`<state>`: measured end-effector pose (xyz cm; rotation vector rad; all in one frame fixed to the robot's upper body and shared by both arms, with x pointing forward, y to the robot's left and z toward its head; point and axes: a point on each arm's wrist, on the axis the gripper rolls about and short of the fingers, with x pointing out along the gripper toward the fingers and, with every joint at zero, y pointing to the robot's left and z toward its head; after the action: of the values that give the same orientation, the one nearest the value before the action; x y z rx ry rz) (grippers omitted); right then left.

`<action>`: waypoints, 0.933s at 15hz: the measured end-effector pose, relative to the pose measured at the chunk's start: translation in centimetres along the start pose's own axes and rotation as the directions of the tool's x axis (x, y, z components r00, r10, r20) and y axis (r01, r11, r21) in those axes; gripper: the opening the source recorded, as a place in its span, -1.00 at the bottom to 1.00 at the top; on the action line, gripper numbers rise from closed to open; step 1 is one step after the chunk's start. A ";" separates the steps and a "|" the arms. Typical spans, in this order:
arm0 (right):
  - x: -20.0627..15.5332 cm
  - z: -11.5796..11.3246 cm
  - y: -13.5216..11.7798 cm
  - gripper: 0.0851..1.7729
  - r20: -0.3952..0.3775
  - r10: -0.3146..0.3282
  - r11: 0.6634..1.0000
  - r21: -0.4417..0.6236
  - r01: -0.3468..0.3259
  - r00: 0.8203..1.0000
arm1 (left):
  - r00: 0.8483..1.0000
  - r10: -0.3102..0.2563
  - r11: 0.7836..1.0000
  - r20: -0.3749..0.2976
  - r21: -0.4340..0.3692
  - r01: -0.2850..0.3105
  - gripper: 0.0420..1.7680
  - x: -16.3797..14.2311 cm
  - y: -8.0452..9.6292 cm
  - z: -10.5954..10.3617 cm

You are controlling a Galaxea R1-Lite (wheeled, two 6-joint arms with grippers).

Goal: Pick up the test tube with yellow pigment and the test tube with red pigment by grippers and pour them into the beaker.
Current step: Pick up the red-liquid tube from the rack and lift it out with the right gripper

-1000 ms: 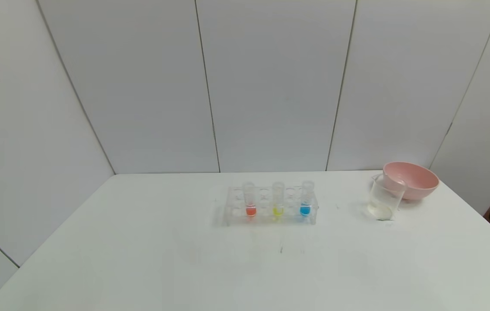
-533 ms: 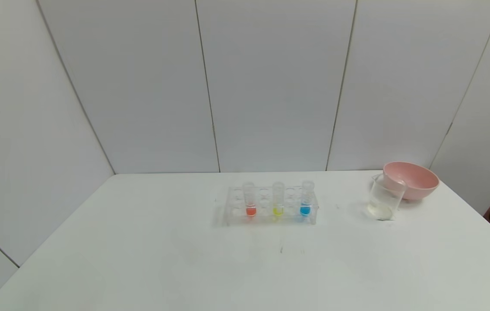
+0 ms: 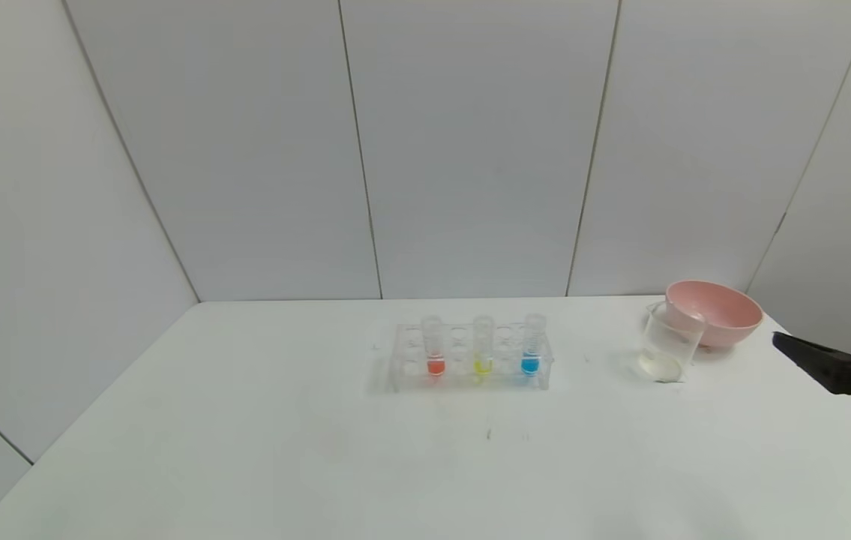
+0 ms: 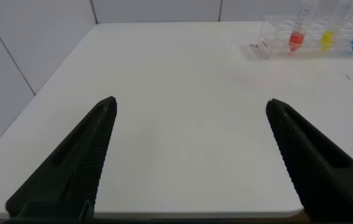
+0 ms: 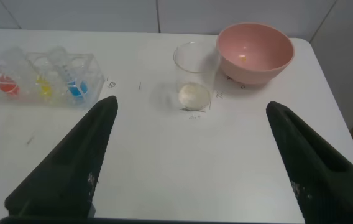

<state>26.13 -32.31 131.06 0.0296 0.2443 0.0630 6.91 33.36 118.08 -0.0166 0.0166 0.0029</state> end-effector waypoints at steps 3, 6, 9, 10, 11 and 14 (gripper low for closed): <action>2.8 -0.4 2.4 0.93 -0.051 0.015 1.000 -0.018 -0.016 0.999 | 1.000 0.000 1.000 0.000 0.000 0.000 0.94 0.0 0.0 0.0; 4.3 -1.1 6.4 0.93 -0.095 0.030 0.999 -0.032 -0.033 0.995 | 1.000 0.000 1.000 0.000 0.000 0.000 0.94 0.0 0.0 0.0; 5.2 -1.8 10.7 0.93 -0.115 0.028 0.999 -0.031 -0.031 0.993 | 1.000 0.000 1.000 0.000 0.000 0.000 0.94 0.0 0.0 0.0; 5.4 -2.1 12.1 0.93 -0.119 0.032 0.999 -0.040 -0.037 0.992 | 1.000 0.000 1.000 0.000 0.000 0.000 0.94 0.0 0.0 0.0; 5.5 -2.3 13.6 0.93 -0.119 0.039 0.998 -0.041 -0.044 0.992 | 1.000 0.000 1.000 0.000 0.000 0.000 0.94 0.0 0.0 0.0; 6.0 -3.2 17.4 0.93 -0.128 0.067 0.996 -0.044 -0.074 0.989 | 1.000 0.000 1.000 0.000 0.000 0.000 0.94 0.0 0.0 0.0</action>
<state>30.12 -14.45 127.16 -0.0139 0.3686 0.1415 6.91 33.36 118.08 -0.0166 0.0170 0.0029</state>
